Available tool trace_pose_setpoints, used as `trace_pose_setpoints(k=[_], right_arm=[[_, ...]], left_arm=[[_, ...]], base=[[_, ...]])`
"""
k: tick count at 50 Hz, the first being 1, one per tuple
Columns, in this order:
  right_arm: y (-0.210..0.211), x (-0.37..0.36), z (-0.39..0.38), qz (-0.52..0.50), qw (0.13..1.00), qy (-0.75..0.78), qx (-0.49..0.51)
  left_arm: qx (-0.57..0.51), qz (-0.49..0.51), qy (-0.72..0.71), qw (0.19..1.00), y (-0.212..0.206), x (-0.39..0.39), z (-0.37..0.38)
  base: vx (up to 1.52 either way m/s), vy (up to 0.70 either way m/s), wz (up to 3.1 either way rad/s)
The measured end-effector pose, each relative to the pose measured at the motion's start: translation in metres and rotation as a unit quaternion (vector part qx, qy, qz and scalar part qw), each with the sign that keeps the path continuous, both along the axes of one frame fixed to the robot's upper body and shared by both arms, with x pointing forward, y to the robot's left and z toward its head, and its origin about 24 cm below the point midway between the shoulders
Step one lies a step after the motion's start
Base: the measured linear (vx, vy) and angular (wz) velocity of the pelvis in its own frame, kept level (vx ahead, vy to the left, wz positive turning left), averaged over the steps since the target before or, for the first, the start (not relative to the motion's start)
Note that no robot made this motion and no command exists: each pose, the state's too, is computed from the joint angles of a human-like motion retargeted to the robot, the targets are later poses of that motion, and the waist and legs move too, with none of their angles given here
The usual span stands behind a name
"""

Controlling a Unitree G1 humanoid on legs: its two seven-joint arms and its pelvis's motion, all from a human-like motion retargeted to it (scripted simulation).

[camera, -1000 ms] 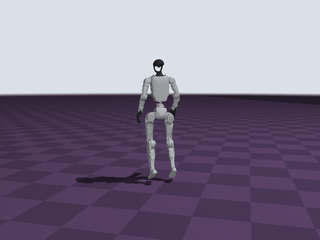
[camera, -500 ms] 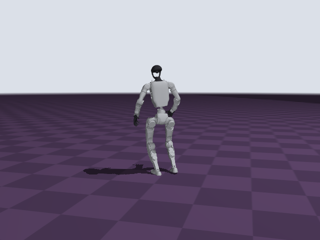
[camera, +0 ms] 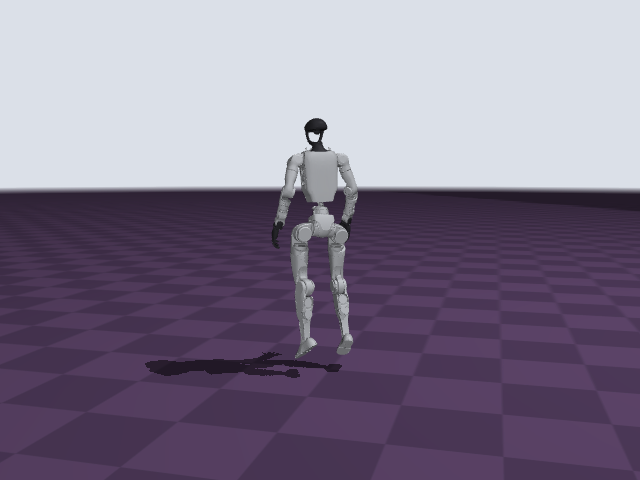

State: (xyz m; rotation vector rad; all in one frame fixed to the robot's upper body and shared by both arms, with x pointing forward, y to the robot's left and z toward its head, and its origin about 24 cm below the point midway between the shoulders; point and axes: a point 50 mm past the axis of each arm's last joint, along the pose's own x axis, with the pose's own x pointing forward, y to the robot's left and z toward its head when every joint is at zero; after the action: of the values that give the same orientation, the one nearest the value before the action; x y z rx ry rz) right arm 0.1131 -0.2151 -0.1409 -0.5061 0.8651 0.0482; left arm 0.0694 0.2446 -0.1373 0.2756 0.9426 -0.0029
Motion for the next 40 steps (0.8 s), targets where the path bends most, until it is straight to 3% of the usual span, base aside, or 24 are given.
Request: trace_pose_setpoints(k=[13,18,25,31,40], right_arm=[[0.005,0.048,0.031,0.029,0.992,-0.103,0.072],[0.020,0.094,0.055,0.066,0.979,-0.189,0.039],[0.013,0.060,0.032,0.021,0.991,-0.127,0.029],[0.009,0.044,0.022,0.075,0.994,-0.073,0.019],[0.030,0.107,0.056,0.208,0.967,-0.146,0.000]], left_arm=[[0.045,-0.063,0.023,0.997,0.026,0.022,0.006],[0.108,-0.105,-0.024,0.988,0.023,0.067,0.015],[0.015,-0.101,-0.084,0.991,-0.012,0.062,0.020],[0.008,-0.122,-0.090,0.988,-0.006,0.066,0.027],[0.113,-0.198,-0.047,0.972,0.025,0.088,0.031]], base=[[0.01,0.00,0.04],[-0.04,0.00,0.01],[0.08,-0.01,0.16],[0.07,0.02,-0.02],[-0.06,0.00,0.03]])
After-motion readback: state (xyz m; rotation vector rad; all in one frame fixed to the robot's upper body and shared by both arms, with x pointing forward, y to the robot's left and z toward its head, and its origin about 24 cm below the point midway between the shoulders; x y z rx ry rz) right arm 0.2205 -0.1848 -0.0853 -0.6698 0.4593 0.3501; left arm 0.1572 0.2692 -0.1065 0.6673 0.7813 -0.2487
